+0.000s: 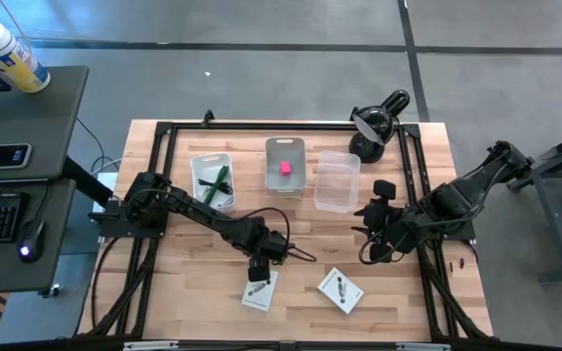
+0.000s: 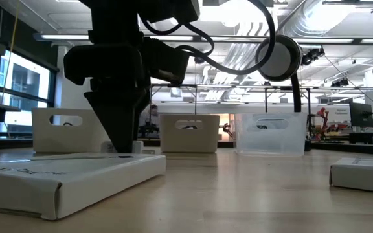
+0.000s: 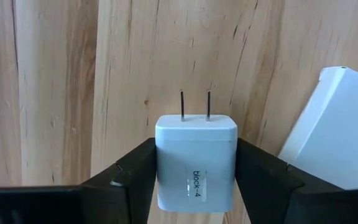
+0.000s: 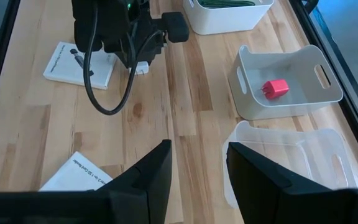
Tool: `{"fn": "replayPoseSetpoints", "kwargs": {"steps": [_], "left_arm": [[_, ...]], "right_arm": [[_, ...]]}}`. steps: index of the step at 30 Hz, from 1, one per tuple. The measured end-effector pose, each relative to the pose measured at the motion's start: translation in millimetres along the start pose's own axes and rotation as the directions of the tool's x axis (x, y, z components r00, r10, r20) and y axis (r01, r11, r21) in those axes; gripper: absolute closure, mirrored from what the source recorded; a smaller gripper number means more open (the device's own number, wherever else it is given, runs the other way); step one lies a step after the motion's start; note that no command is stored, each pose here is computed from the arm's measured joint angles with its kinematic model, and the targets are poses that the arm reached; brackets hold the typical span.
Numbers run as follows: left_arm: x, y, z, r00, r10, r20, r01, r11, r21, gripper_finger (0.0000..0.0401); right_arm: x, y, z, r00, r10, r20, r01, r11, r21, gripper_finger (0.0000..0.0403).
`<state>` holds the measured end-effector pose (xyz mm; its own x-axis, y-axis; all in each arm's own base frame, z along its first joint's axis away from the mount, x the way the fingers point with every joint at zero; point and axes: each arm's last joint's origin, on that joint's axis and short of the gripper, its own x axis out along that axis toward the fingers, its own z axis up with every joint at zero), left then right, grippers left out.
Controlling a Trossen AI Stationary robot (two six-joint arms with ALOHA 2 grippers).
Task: Pick and place items into bin
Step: Put the white charger adapter into the gray bin
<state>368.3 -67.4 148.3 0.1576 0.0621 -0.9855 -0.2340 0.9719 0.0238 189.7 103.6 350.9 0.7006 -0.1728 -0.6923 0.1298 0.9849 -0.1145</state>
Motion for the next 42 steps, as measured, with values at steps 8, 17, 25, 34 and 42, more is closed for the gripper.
{"fn": "replayPoseSetpoints", "kwargs": {"steps": [8,17,25,34,42], "left_arm": [[-4,-1,4,1.000,0.000,0.012,0.000,1.000,0.015,0.0223],[-24,2,22,0.997,0.027,0.076,-0.031,0.998,0.050,0.0228],[-66,18,44,0.982,0.158,0.103,-0.169,0.979,0.110,0.0224],[-122,70,74,0.928,0.332,0.168,-0.357,0.921,0.154,0.0229],[-141,139,91,0.879,0.435,0.194,-0.466,0.869,0.164,0.0226]], "right_arm": [[0,0,0,1.000,0.000,0.000,0.000,1.000,0.000,0.0258],[0,0,0,1.000,0.000,0.000,0.000,1.000,0.000,0.0258],[0,0,0,1.000,0.000,0.000,0.000,1.000,0.003,0.0258],[0,0,-1,1.000,-0.002,-0.005,0.002,1.000,0.023,0.0258],[0,-2,-3,1.000,-0.013,-0.027,0.015,0.998,0.069,0.0258]]}}
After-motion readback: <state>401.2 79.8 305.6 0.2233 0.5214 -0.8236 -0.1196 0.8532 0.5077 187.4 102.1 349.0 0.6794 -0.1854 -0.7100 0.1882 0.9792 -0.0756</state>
